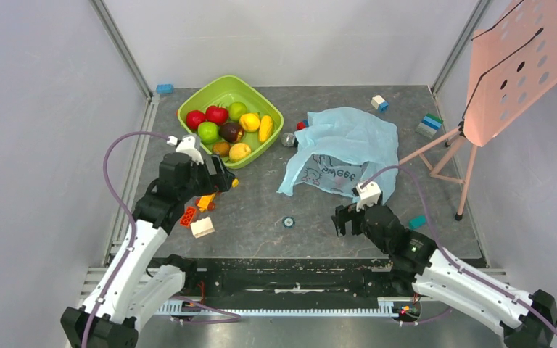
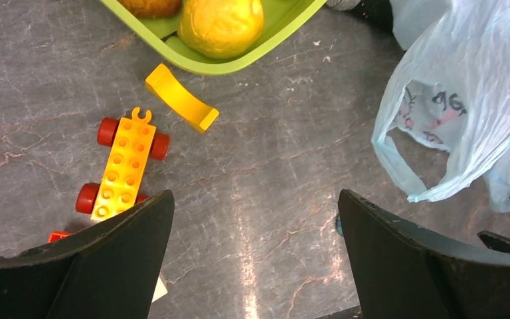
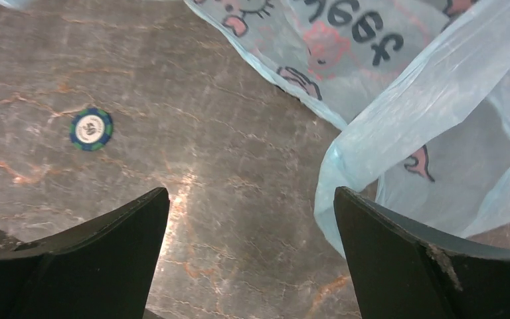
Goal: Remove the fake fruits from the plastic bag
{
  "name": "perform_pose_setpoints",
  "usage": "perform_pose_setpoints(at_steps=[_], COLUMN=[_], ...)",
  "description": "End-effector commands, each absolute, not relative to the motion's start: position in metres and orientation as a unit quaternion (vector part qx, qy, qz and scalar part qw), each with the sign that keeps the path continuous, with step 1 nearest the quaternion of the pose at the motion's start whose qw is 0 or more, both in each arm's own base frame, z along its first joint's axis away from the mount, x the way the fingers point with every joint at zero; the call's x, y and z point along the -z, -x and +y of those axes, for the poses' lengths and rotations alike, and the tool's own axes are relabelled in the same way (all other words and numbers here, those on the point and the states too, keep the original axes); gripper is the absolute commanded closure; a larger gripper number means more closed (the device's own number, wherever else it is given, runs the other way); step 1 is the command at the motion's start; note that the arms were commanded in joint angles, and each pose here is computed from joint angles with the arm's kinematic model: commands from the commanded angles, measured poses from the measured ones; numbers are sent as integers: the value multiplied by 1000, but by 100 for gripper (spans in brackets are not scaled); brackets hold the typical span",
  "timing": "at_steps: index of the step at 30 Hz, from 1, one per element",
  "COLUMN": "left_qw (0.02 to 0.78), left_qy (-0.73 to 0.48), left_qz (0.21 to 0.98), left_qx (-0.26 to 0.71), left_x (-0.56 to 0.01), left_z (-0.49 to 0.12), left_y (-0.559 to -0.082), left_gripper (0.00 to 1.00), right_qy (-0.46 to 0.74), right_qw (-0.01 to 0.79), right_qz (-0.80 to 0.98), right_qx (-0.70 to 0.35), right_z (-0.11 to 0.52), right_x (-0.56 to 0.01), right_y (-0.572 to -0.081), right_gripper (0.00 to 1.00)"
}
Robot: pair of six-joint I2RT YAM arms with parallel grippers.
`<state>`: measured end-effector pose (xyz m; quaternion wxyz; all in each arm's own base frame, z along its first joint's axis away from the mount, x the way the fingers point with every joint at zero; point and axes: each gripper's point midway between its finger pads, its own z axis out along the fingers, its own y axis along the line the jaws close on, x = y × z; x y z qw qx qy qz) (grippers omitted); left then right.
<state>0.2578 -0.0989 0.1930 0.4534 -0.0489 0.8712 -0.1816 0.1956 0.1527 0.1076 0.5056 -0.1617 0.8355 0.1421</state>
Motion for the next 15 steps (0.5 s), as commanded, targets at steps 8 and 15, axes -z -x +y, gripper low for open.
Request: perform_pose_setpoints(at_steps=[8,15], left_qw=[419,419], left_qy=[10,8], left_qz=[896,896], left_qx=[147,148], left_x=[-169,-171], left_z=[-92,-92], left_y=[-249,-249], left_gripper=[0,0], right_qy=[86,96], right_qw=[567,556], right_qz=[805,810], right_qx=[-151,-158], right_z=[139,144], right_x=[-110,-110], right_y=[-207,-205], right_gripper=[2,2])
